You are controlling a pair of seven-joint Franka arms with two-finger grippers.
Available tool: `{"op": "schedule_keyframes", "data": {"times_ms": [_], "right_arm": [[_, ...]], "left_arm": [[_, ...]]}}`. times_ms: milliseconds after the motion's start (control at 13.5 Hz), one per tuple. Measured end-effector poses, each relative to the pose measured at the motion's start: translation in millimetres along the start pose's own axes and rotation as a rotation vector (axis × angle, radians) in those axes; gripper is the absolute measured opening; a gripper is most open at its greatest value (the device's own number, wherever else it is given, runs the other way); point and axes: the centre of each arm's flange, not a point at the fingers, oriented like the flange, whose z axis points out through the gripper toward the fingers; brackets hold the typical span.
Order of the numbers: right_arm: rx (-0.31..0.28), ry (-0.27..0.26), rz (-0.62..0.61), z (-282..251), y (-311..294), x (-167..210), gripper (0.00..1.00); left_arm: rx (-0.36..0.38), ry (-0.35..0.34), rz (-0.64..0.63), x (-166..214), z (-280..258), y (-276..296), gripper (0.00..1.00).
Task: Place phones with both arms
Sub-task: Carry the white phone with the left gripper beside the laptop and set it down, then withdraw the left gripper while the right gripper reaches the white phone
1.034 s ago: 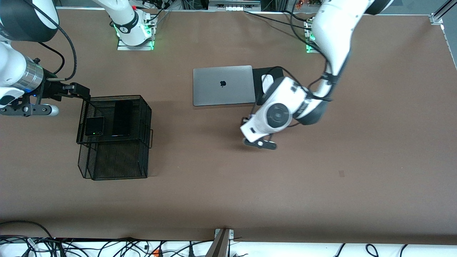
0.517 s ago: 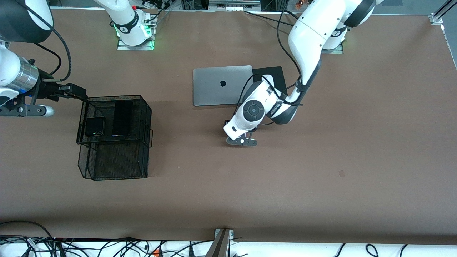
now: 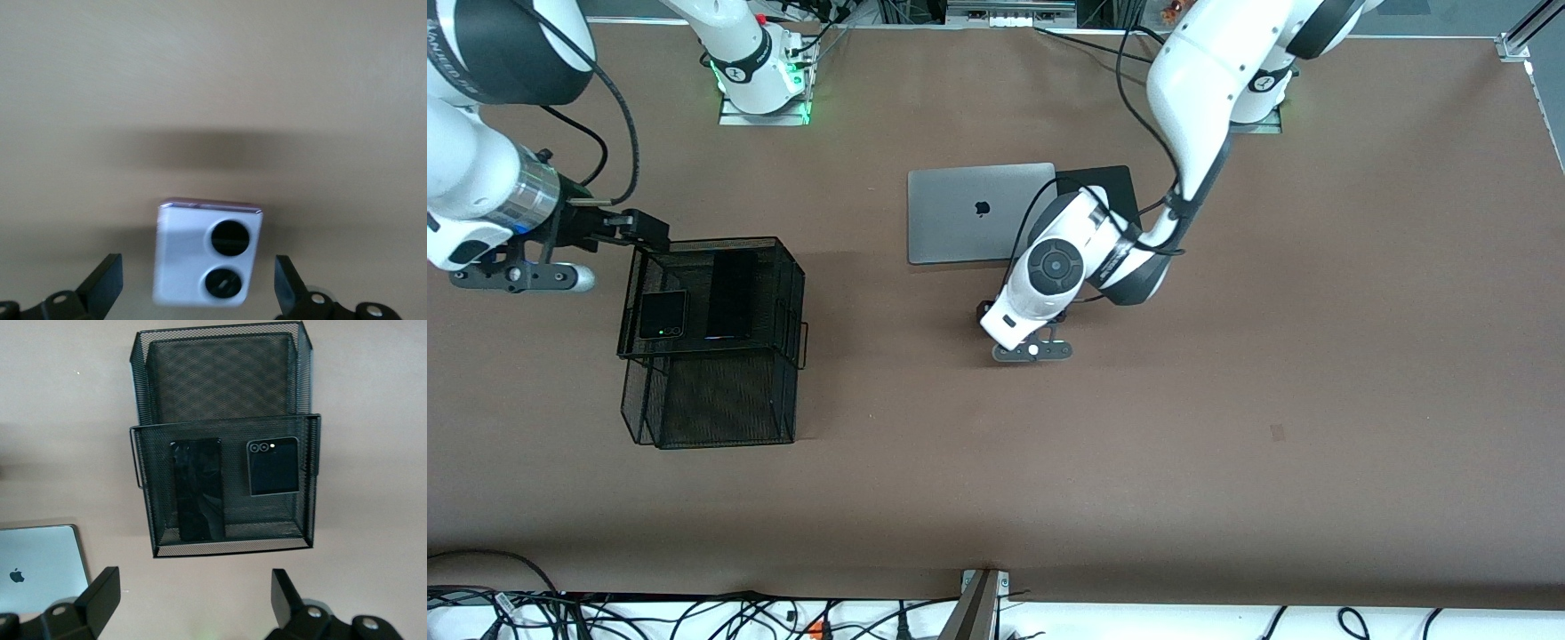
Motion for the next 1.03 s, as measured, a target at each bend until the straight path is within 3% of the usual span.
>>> {"op": "schedule_keyframes", "data": {"times_ms": [221, 443, 738, 1034], "right_arm": [[-0.001, 0.004, 0.003, 12.9, -25.7, 7.0, 1.00], [0.000, -0.001, 0.033, 28.9, -63.6, 10.5, 1.00], [0.012, 0.023, 0.104, 54.2, -128.8, 13.2, 1.00], [0.030, 0.072, 0.171, 103.7, -233.3, 5.4, 1.00]], "left_arm": [[0.060, 0.020, -0.074, 33.3, -125.3, -82.7, 1.00], [0.142, 0.059, -0.060, 48.1, -216.0, -173.8, 1.00], [0.124, 0.135, 0.026, 60.6, -302.1, -281.0, 1.00], [0.089, 0.182, 0.021, 35.4, -369.5, -341.8, 1.00]]}}
